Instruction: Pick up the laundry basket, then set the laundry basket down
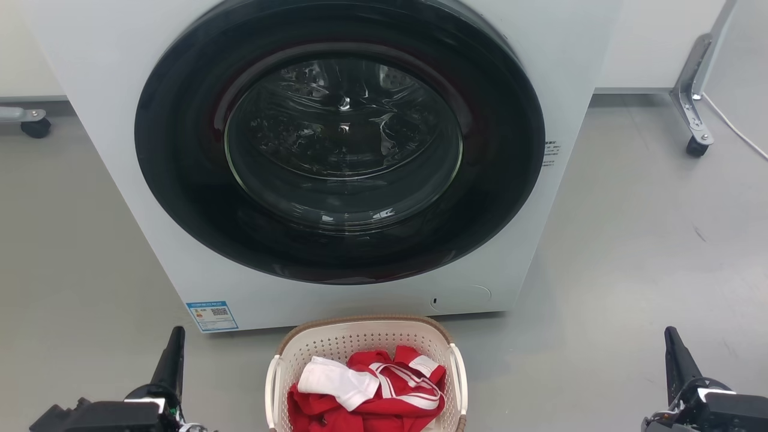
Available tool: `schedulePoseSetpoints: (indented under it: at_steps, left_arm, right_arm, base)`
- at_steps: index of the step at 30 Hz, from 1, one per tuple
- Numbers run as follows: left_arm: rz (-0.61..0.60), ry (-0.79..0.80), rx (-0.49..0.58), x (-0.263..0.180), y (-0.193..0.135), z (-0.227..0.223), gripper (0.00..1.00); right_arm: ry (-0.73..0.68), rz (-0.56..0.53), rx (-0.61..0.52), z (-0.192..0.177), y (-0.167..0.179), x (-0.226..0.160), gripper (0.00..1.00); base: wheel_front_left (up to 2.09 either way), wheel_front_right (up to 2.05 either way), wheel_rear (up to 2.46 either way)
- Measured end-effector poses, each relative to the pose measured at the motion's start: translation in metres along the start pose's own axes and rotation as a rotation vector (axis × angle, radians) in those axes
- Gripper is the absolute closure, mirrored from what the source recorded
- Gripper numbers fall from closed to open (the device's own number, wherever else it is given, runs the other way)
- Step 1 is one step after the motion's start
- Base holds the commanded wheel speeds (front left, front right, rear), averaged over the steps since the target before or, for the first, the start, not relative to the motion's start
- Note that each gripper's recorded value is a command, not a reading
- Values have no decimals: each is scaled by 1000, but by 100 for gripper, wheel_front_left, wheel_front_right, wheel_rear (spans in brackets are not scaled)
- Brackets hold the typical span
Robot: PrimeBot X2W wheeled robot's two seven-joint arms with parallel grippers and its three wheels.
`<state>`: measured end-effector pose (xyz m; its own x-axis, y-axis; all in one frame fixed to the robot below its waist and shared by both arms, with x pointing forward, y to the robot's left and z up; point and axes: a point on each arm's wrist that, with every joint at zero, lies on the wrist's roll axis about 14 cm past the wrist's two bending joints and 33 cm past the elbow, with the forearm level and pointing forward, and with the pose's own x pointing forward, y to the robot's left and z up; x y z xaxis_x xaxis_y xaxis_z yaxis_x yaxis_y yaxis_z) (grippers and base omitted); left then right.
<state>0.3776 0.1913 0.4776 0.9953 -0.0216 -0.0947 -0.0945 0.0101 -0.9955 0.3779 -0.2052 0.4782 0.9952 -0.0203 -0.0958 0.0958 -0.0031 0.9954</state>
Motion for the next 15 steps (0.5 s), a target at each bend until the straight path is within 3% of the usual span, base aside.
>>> schedulePoseSetpoints:
  at_steps: [15]
  left_arm:
    - [-5, -1, -13, 1, -1, 0, 100]
  right_arm:
    - [1, 12, 2, 0, 4, 3, 100]
  base:
    - [0, 0, 0]
